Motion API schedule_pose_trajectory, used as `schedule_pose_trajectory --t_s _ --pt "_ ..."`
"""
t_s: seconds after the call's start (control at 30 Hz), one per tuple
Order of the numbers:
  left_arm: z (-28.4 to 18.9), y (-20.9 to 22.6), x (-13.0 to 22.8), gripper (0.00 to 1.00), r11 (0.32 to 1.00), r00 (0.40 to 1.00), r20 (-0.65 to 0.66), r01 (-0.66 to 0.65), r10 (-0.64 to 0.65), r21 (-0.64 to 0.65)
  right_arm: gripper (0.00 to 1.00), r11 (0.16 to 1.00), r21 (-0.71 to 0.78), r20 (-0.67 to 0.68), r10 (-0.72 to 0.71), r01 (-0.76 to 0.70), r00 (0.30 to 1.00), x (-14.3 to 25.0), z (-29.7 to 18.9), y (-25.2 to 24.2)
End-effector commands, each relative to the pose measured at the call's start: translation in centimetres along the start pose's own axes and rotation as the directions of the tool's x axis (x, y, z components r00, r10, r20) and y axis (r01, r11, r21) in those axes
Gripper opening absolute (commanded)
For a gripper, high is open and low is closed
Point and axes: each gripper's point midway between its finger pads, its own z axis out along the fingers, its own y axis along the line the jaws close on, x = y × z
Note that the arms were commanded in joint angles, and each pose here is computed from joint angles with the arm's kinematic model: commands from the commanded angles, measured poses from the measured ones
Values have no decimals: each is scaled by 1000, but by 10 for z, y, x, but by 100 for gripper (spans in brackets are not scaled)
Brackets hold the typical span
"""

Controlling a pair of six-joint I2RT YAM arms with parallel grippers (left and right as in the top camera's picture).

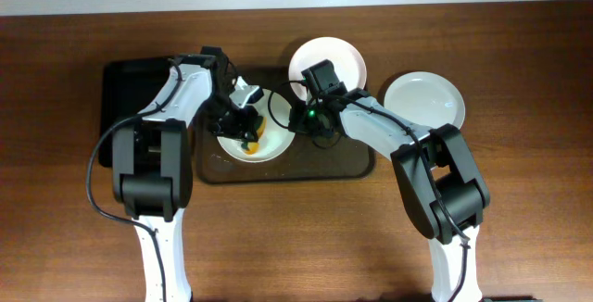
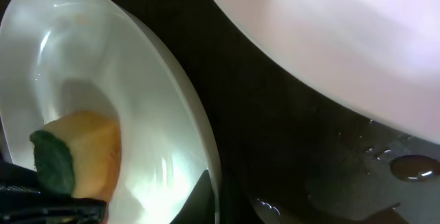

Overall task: Clean dirty plates on tray and stack at the side
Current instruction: 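Scrub the tilted plate with the sponge in the left gripper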

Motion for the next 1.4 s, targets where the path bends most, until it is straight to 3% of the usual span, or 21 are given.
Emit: schedule_pose_trajectory --t_s 0.0,0.07,0.13,0.17,0.3,0.33,0.4,0.43,0.47,0.53,0.63,0.7,0.77,0.83,0.9,0.97,1.07,1.13,1.17,1.27,1.37 --pt "12 36 -8 1 990 995 33 95 -92 -103 4 1000 12 -9 12 -12 1000 2 8 -4" --pt "0 77 -26 1 935 970 151 228 -192 -273 4 1000 13 -11 13 -13 1000 2 8 -4" --pt "-23 117 -57 1 826 906 357 372 -225 -424 4 1000 13 -11 13 -13 1000 2 8 -4" --pt "-26 123 -55 1 804 905 360 382 -226 -455 4 1000 13 -11 13 -13 1000 2 8 -4" --pt "-16 113 16 1 772 924 110 367 -366 -519 4 1000 13 -10 13 -13 1000 2 8 -4" --pt "-10 100 25 1 817 933 41 334 -358 -469 4 1000 13 -10 13 -13 1000 2 8 -4" --pt "6 53 23 1 957 973 -63 204 -221 -205 4 1000 13 -10 13 -13 1000 2 8 -4" --pt "9 28 19 1 990 989 -67 130 -133 -49 4 1000 13 -10 13 -13 1000 2 8 -4" --pt "9 12 15 1 997 997 -51 62 -60 50 4 1000 13 -10 13 -13 1000 2 8 -4" --pt "9 6 5 1 996 1000 -2 -7 7 87 4 1000 11 -8 16 -16 1000 2 8 -3" --pt "9 17 -20 1 997 994 96 -63 59 38 4 1000 3 -10 14 -14 1000 2 8 -2" --pt "3 58 -36 1 982 987 153 72 -45 -173 4 1000 3 -10 14 -14 1000 2 8 -2" --pt "-11 97 -49 1 889 932 282 317 -227 -332 4 1000 3 -10 15 -15 1000 2 8 -2" --pt "-21 122 -16 1 753 896 264 443 -356 -488 4 1000 3 -10 15 -15 1000 2 8 -2" --pt "-19 118 13 1 734 899 164 429 -407 -526 4 1000 3 -10 14 -14 1000 2 8 -2" --pt "-7 91 30 1 851 941 -8 302 -338 -430 4 1000 0 -12 14 -14 1000 2 8 -1" --pt "-7 73 56 1 875 924 -133 282 -358 -393 5 1000 -3 -15 15 -15 1000 3 8 -1" --pt "4 16 45 0 996 979 -183 87 -90 -23 4 1000 -3 -15 15 -15 1000 3 8 -1" --pt "4 -1 43 1 996 987 -163 20 -5 87 4 1000 -3 -15 15 -15 1000 3 8 -1" --pt "5 -6 38 1 992 990 -136 -25 42 120 4 1000 -3 -15 15 -15 1000 3 8 -1" --pt "9 11 11 1 999 999 -41 -3 4 36 4 1000 -6 -17 15 -15 1000 3 8 0"
